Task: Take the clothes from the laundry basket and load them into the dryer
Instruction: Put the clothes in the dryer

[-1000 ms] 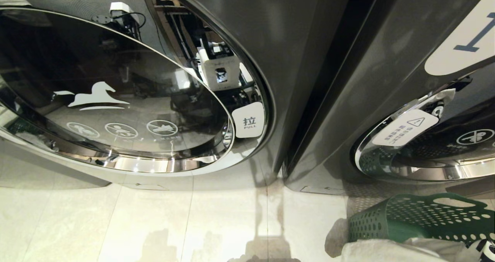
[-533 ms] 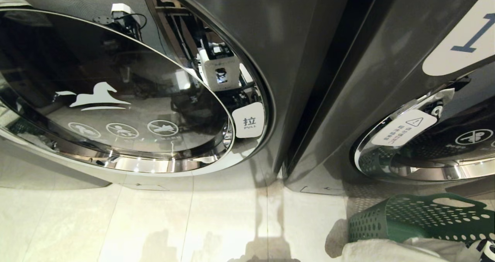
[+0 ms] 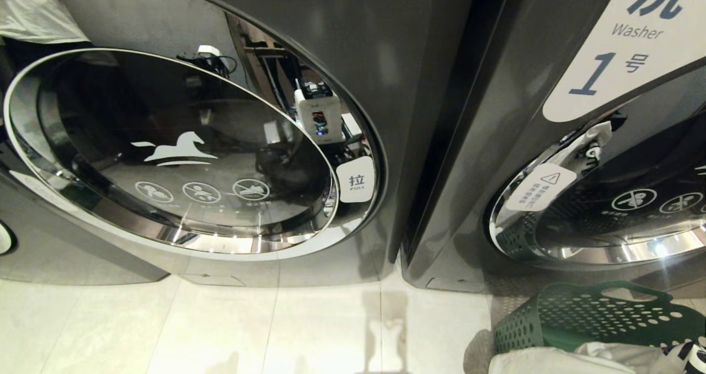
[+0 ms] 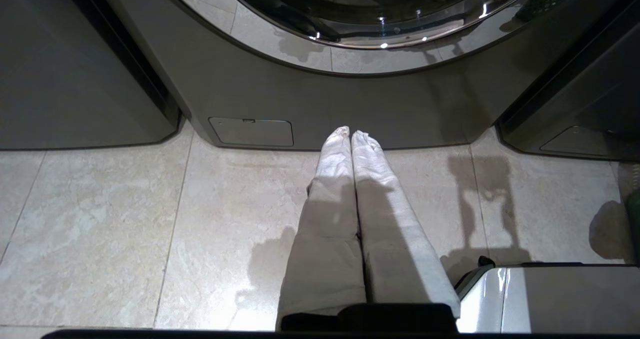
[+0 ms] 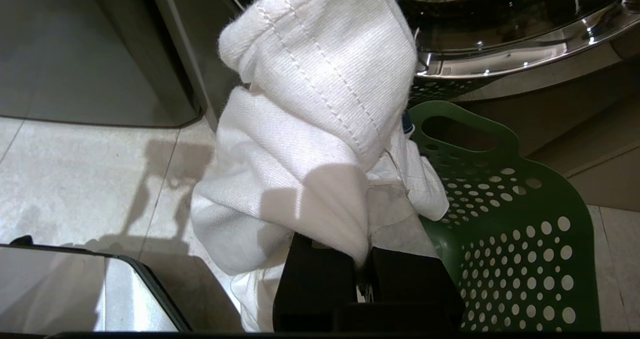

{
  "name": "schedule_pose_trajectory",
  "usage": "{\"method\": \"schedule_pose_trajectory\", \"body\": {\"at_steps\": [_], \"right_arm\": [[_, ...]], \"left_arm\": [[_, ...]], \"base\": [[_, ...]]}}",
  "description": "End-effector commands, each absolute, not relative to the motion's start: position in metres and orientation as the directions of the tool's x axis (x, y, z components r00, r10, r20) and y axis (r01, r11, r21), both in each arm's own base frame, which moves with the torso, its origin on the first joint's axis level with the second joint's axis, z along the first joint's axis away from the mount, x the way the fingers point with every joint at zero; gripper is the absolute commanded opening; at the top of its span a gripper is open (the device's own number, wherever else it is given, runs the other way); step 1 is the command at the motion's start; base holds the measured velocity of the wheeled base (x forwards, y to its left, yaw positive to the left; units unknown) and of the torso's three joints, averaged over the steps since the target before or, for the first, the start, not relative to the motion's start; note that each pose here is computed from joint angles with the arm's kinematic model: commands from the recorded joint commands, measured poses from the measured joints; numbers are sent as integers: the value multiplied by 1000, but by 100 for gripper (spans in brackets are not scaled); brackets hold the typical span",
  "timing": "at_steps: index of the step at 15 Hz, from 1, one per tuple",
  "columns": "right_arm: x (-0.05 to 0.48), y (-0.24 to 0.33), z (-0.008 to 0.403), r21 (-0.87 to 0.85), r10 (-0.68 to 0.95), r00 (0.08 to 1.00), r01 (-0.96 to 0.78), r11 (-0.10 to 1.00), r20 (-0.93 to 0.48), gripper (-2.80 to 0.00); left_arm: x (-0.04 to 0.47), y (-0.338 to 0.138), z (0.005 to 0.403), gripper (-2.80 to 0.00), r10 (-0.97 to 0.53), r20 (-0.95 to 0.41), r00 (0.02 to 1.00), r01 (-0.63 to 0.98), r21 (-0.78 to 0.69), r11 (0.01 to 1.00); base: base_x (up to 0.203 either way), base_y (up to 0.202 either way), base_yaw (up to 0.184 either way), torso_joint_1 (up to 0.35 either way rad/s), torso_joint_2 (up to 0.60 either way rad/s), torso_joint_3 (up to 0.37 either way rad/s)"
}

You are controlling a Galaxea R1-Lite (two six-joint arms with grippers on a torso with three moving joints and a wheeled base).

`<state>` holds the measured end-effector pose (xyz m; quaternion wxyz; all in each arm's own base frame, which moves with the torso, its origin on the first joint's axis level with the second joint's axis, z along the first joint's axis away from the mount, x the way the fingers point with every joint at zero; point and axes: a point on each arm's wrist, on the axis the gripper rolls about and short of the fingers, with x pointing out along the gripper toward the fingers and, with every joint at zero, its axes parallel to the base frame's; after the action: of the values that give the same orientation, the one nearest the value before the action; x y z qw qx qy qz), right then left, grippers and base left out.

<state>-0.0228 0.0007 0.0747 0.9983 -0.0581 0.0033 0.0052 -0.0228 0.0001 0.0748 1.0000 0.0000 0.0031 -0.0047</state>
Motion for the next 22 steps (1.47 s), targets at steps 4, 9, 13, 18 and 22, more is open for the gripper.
{"method": "schedule_pose_trajectory", "body": {"at_steps": [4,9,13,18,22], "right_arm": [[-23,1,75,-110,9,1000,-10,994,-9,-280],[-23,1,75,-113,11,1000,-12,994,-9,-280],[-23,1,75,-111,11,1000,-12,994,-10,-280],[-23,1,75,-106,9,1000,-10,994,-9,-280],[-23,1,75,-102,11,1000,-12,995,-9,-280]], "left_arm": [[-23,0,75,-280,-9,-6,1000,9,0,1000],[-23,0,75,-280,-9,-6,1000,9,-2,1000],[-23,0,75,-280,-9,-6,1000,9,0,1000],[-23,0,75,-280,-9,-6,1000,9,-2,1000],[-23,0,75,-280,-9,-6,1000,9,0,1000]], "base": [[0,0,0,-3,2,207],[0,0,0,2,0,200],[0,0,0,1,2,205],[0,0,0,6,1,203],[0,0,0,2,5,204]]}}
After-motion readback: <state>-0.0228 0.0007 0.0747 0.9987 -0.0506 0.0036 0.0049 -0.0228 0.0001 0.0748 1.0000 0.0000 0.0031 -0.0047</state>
